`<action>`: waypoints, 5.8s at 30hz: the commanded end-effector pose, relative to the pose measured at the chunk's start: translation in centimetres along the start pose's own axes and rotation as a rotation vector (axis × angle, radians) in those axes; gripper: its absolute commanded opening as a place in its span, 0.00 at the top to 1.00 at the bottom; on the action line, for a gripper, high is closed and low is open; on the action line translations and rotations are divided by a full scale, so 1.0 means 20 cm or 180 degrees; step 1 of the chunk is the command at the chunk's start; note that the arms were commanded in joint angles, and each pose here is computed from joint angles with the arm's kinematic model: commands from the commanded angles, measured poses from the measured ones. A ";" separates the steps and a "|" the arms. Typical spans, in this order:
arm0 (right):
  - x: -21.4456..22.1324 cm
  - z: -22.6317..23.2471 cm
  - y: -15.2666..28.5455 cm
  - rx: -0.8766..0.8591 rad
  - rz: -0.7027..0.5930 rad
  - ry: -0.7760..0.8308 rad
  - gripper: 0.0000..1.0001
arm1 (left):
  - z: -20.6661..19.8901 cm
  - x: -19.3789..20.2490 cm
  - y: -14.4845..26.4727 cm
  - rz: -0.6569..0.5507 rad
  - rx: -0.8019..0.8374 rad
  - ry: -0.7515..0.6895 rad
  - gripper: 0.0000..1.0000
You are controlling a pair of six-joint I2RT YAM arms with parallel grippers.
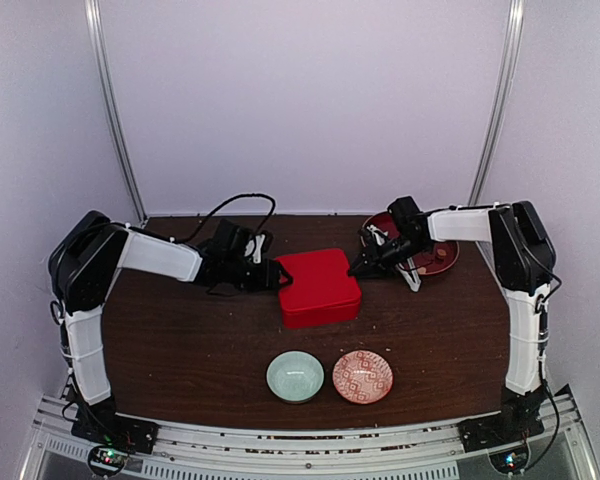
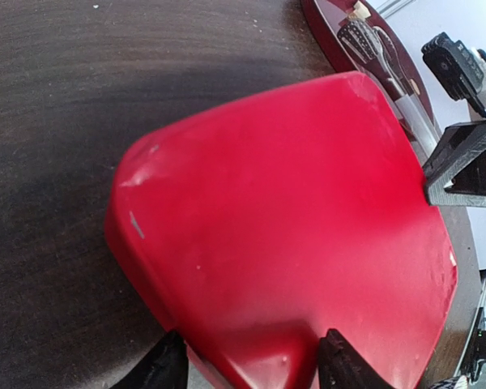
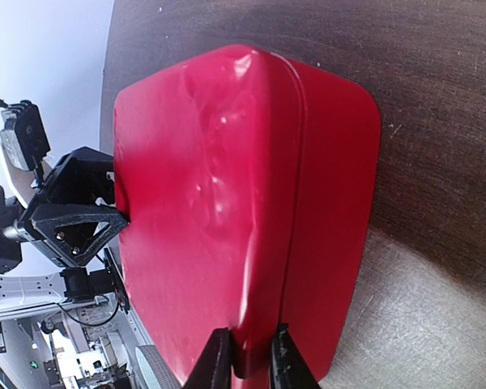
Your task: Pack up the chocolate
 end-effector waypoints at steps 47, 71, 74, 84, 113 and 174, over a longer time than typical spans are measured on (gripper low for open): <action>0.45 -0.01 -0.41 -0.0139 0.0071 -0.0770 0.97 | -0.63 0.30 -0.18 0.0952 -0.0089 -0.2408 0.79; 0.46 -0.03 -0.43 -0.0096 0.0123 -0.0749 0.98 | -0.79 0.17 0.01 0.0624 0.0037 -0.2680 0.85; 0.46 -0.04 -0.43 -0.0090 0.0131 -0.0759 0.98 | -0.71 0.24 -0.07 0.0815 -0.0064 -0.2640 0.86; 0.46 -0.04 -0.43 -0.0071 0.0143 -0.0760 0.98 | -0.68 0.23 -0.08 0.0925 -0.0188 -0.2624 0.89; 0.47 -0.05 -0.44 -0.0053 0.0168 -0.0766 0.97 | -0.62 0.36 -0.14 0.1293 0.0021 -0.2765 0.96; 0.35 0.04 -0.34 0.0084 0.0044 -0.0549 0.65 | -0.20 -0.30 0.51 -0.0006 -0.1255 -0.1376 0.88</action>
Point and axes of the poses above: each gripper's point midway between its finger pads, its own y axis back along the fingers, its own z axis along the line the jaws close on, x = y × z, the point moved 8 cm from there along y, back along the fingers, and after that the axes turned 6 degrees about y, right-handed, at the moved point
